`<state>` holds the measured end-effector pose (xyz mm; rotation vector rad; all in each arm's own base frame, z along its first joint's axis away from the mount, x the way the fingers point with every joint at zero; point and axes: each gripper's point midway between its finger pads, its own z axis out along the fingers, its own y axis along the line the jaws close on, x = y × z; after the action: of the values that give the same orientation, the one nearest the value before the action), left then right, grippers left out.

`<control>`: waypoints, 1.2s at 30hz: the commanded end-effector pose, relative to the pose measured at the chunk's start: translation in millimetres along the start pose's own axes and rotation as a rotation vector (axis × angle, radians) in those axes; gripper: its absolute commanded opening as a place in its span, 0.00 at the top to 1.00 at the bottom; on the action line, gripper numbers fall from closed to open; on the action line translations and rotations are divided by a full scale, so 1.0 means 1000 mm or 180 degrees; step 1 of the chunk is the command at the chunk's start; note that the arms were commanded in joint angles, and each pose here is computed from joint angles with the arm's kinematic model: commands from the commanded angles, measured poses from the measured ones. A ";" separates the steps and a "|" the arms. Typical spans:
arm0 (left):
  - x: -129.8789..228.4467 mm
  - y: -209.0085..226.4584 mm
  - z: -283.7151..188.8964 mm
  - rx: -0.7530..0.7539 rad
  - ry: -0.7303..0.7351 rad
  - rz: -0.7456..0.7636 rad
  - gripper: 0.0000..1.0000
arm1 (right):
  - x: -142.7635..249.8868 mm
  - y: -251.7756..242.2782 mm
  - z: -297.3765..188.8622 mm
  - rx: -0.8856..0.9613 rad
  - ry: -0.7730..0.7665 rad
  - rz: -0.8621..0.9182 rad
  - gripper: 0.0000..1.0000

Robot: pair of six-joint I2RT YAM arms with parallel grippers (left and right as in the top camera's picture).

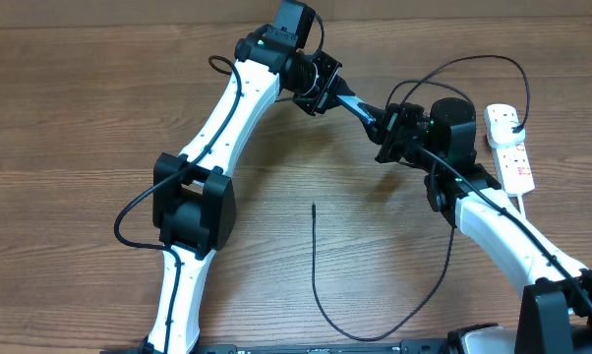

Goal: Plug charger to phone and switch on socket

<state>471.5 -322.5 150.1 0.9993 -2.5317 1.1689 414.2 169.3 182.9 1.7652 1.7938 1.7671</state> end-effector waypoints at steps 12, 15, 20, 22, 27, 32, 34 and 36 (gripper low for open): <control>0.001 -0.043 -0.008 0.0469 -0.0060 0.0491 0.96 | 0.019 0.017 0.000 -0.0177 0.0180 0.0285 0.96; 0.001 -0.052 -0.009 0.0578 -0.0077 0.0621 0.96 | 0.019 0.017 0.000 -0.0176 0.0179 0.0286 0.96; 0.004 -0.068 -0.012 0.0775 -0.0054 0.0807 0.96 | 0.019 0.017 0.000 -0.0175 0.0179 0.0286 0.93; 0.006 -0.074 -0.014 0.0852 -0.0033 0.0874 0.96 | 0.019 0.017 0.000 -0.0176 0.0179 0.0286 0.89; 0.014 -0.088 -0.019 0.1047 0.0059 0.1046 0.96 | 0.019 0.017 0.000 -0.0175 0.0180 0.0286 0.78; 0.016 -0.089 -0.020 0.1068 0.0090 0.1068 0.96 | 0.019 0.017 0.000 -0.0175 0.0181 0.0286 0.70; 0.016 -0.089 -0.020 0.1068 0.0090 0.1067 0.96 | 0.019 0.017 0.000 -0.0174 0.0181 0.0286 0.63; 0.016 -0.089 -0.020 0.1070 0.0089 0.1068 0.96 | 0.019 0.017 0.000 -0.0174 0.0180 0.0286 0.55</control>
<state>514.6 -353.9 202.4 0.6646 -2.6243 1.6580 430.8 158.7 204.3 1.6874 1.6749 1.7870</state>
